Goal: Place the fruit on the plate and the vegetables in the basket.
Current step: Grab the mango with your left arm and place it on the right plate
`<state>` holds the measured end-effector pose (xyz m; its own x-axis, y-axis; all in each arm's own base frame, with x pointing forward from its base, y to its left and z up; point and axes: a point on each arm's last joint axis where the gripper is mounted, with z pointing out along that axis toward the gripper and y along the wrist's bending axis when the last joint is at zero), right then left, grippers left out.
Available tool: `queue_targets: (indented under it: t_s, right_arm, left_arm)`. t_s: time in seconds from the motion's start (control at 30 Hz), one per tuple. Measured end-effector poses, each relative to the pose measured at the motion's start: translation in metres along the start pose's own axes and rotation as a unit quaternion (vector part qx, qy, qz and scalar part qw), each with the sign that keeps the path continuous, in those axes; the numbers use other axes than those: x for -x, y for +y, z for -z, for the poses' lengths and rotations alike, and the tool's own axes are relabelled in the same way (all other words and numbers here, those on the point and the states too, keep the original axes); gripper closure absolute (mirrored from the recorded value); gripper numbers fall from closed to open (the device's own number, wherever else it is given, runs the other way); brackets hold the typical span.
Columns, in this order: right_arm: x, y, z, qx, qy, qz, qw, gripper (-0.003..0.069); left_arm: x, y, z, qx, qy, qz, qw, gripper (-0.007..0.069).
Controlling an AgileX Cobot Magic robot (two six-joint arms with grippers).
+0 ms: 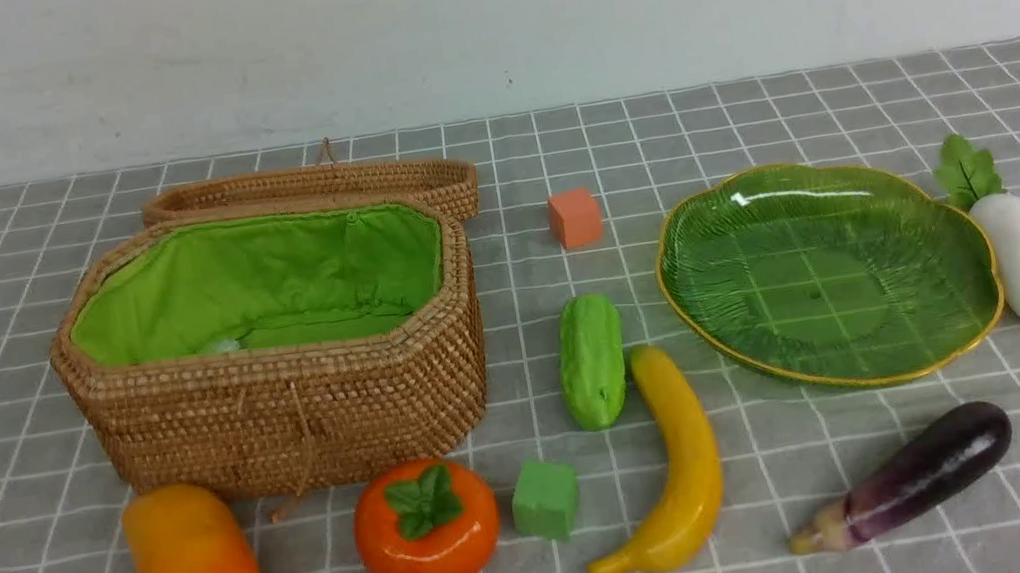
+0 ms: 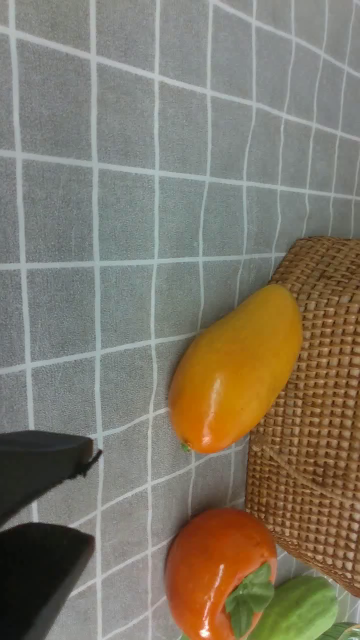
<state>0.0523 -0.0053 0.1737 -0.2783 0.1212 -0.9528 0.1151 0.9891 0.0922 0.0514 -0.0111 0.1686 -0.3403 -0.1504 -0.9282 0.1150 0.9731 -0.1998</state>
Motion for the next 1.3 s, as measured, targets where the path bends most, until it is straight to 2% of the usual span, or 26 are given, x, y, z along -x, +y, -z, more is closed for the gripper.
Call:
queue_targets:
  t_s: [0.5,0.53,0.6,0.7,0.77,0.9,1.0,1.07,1.1,1.17,1.2,1.23,1.3]
  right_arm:
    - [0.000,0.000,0.000,0.000,0.000,0.000,1.000,0.0419]
    - [0.000,0.000,0.000,0.000,0.000,0.000,1.000,0.0419]
    - [0.000,0.000,0.000,0.000,0.000,0.000,1.000,0.0419]
    - [0.000,0.000,0.000,0.000,0.000,0.000,1.000,0.0419]
    - [0.000,0.000,0.000,0.000,0.000,0.000,1.000,0.0419]
    - [0.000,0.000,0.000,0.000,0.000,0.000,1.000,0.0419]
    - [0.000,0.000,0.000,0.000,0.000,0.000,1.000,0.0419]
    - [0.000,0.000,0.000,0.000,-0.001,0.001,1.000,0.0419]
    - [0.000,0.000,0.000,-0.001,-0.001,0.003,1.000,0.0419]
    - [0.001,-0.001,0.000,-0.003,-0.005,0.009,1.000,0.0419]
    - [0.002,0.000,0.000,0.001,-0.012,-0.013,1.000,0.0419]
    - [0.002,0.001,0.000,0.004,-0.012,-0.026,1.000,0.0419]
    - [0.004,0.005,0.000,0.030,-0.024,-0.150,0.988,0.0419]
  left_arm:
    - [0.004,-0.001,0.000,-0.003,-0.021,0.005,1.000,0.0417]
    - [0.007,-0.001,0.000,-0.008,-0.040,0.022,0.999,0.0417]
    - [0.015,-0.004,0.001,-0.031,-0.079,0.107,0.991,0.0414]
    - [0.023,-0.006,0.003,-0.063,-0.116,0.249,0.959,0.0411]
    - [0.026,-0.006,0.004,-0.080,-0.128,0.317,0.937,0.0409]
    - [0.032,-0.004,0.006,-0.089,-0.157,0.371,0.911,0.0407]
    - [0.033,-0.006,0.006,-0.092,-0.148,0.375,0.910,0.0423]
    - [0.047,-0.013,0.012,-0.097,-0.121,0.348,0.925,0.0506]
    - [0.050,-0.014,0.013,-0.098,-0.116,0.341,0.928,0.0513]
    - [0.063,-0.020,0.014,-0.092,-0.093,0.307,0.943,0.0578]
    - [0.080,-0.027,0.017,-0.088,-0.055,0.258,0.961,0.0638]
    - [0.082,-0.028,0.015,-0.088,-0.049,0.252,0.962,0.0638]
    - [0.101,-0.037,0.012,-0.078,0.045,0.196,0.976,0.0638]
